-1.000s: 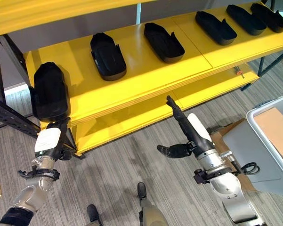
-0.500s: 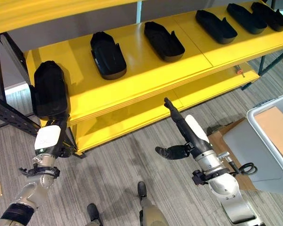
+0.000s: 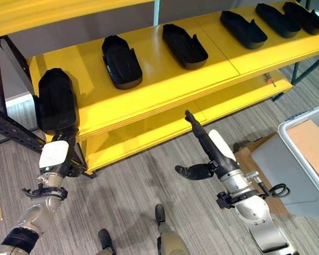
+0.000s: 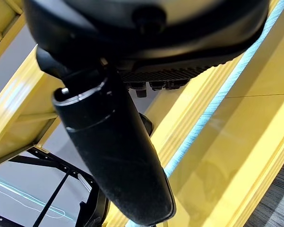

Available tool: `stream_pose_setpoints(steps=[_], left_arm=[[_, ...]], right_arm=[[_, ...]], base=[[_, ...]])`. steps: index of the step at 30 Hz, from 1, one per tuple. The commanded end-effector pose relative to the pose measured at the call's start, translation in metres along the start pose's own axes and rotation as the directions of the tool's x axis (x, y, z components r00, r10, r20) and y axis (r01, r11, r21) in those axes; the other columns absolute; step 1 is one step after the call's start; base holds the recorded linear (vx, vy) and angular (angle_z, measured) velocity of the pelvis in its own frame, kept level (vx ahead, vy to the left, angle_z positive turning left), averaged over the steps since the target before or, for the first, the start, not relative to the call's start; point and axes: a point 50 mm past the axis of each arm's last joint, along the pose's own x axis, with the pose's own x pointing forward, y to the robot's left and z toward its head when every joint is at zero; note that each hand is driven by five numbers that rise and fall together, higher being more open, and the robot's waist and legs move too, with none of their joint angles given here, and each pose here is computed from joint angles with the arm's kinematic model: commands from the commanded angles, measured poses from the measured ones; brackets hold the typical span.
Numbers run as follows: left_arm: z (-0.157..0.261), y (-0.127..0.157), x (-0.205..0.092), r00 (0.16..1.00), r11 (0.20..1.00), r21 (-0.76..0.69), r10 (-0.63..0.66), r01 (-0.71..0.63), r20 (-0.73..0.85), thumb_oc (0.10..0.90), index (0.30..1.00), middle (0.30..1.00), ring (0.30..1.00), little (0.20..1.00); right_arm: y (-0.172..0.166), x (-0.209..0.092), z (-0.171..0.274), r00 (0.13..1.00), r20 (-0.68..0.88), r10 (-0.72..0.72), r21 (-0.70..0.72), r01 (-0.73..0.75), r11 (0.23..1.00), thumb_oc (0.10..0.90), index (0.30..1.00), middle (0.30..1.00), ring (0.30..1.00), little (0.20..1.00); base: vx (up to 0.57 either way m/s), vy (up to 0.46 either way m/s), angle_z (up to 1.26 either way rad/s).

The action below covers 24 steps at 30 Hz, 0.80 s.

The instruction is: Move parts from the plastic box to the shelf.

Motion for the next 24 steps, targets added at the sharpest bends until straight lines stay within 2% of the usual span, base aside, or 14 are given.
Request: stream_pose_setpoints(steps=[1,24], left_arm=[[0.012,0.061,0.056,0.975,0.977,0.049,0.203,-0.208,0.091,0.9,1.0,1.0,1.0,1.0],[0.018,0.066,0.069,0.976,0.979,0.073,0.183,-0.192,0.12,0.9,1.0,1.0,1.0,1.0]], right_arm=[[-0.02,0.014,0.043,0.961,0.261,-0.094,-0.012,0.101,0.995,0.9,1.0,1.0,1.0,1.0],[-0.019,0.013,0.044,0.961,0.264,-0.081,-0.007,0.086,0.996,0.9,1.0,1.0,1.0,1.0]], base=[[0.0,0.0,0.0],[0.0,0.0,-0.03]])
